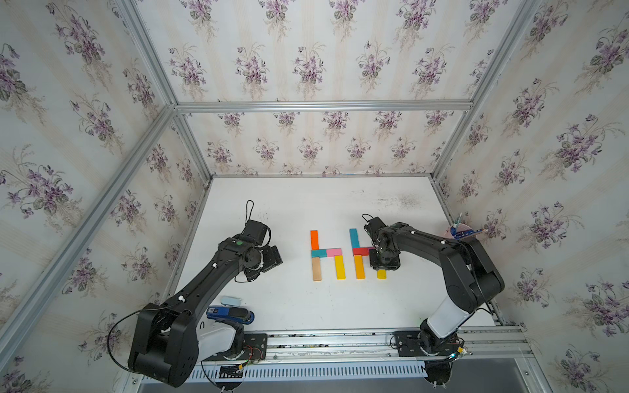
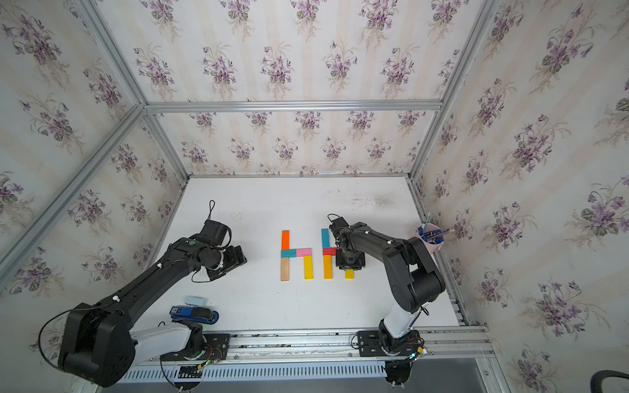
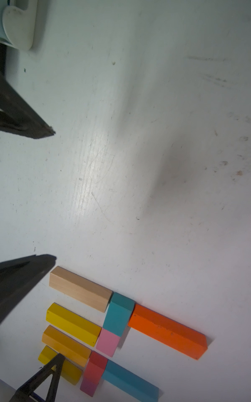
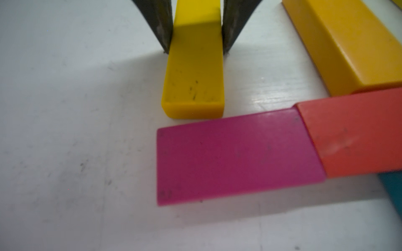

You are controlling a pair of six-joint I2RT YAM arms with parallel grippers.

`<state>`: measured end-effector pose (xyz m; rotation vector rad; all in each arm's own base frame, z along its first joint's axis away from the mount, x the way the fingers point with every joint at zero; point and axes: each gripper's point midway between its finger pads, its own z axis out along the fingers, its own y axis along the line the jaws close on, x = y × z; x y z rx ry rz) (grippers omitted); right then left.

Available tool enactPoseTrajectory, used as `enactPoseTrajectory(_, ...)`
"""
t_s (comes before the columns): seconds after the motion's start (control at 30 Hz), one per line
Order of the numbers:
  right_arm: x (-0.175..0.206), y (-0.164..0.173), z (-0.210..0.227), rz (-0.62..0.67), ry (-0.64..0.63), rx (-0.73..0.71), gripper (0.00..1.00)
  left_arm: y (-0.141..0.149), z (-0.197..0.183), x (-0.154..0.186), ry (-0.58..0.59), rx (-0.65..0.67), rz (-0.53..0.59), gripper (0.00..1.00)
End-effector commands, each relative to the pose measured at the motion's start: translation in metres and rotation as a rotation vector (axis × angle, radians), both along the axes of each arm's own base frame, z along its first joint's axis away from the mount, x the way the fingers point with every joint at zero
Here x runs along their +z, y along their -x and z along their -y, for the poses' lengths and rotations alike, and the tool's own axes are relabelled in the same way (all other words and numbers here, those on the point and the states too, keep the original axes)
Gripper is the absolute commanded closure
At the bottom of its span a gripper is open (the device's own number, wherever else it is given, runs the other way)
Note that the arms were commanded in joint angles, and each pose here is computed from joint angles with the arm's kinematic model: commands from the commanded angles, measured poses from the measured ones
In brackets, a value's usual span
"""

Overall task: Assemble the letter h with building blocks
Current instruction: Assemble the building block at the center of the board.

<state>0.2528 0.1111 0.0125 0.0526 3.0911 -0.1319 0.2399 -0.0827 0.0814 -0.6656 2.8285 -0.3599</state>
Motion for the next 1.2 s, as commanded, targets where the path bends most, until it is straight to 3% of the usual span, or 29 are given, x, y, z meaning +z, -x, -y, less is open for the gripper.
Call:
enactPoseTrajectory(0.0,-0.002,-0.006,0.009,0.024,0.057,0.005,0.61,-0.003,-0.001,0.002,-0.008,-0.001,0.015,0.14)
enactPoseTrajectory(0.5,-0.001,-0.012,0.015,0.032,0.102,0.024,0.56,-0.001,-0.002,0.0,-0.01,-0.001,0.01,0.14)
enactPoseTrajectory(0.87,-0.003,-0.015,0.007,0.047,0.067,0.041,0.51,-0.001,-0.001,-0.001,-0.007,-0.001,0.009,0.14)
enactPoseTrajectory(1.03,-0.009,-0.016,0.007,0.04,0.072,0.048,0.56,0.001,-0.003,0.0,-0.013,-0.002,0.01,0.14)
enactPoseTrajectory(1.17,-0.008,-0.017,0.008,0.045,0.076,0.053,0.67,0.001,-0.003,-0.001,-0.014,0.0,0.008,0.14)
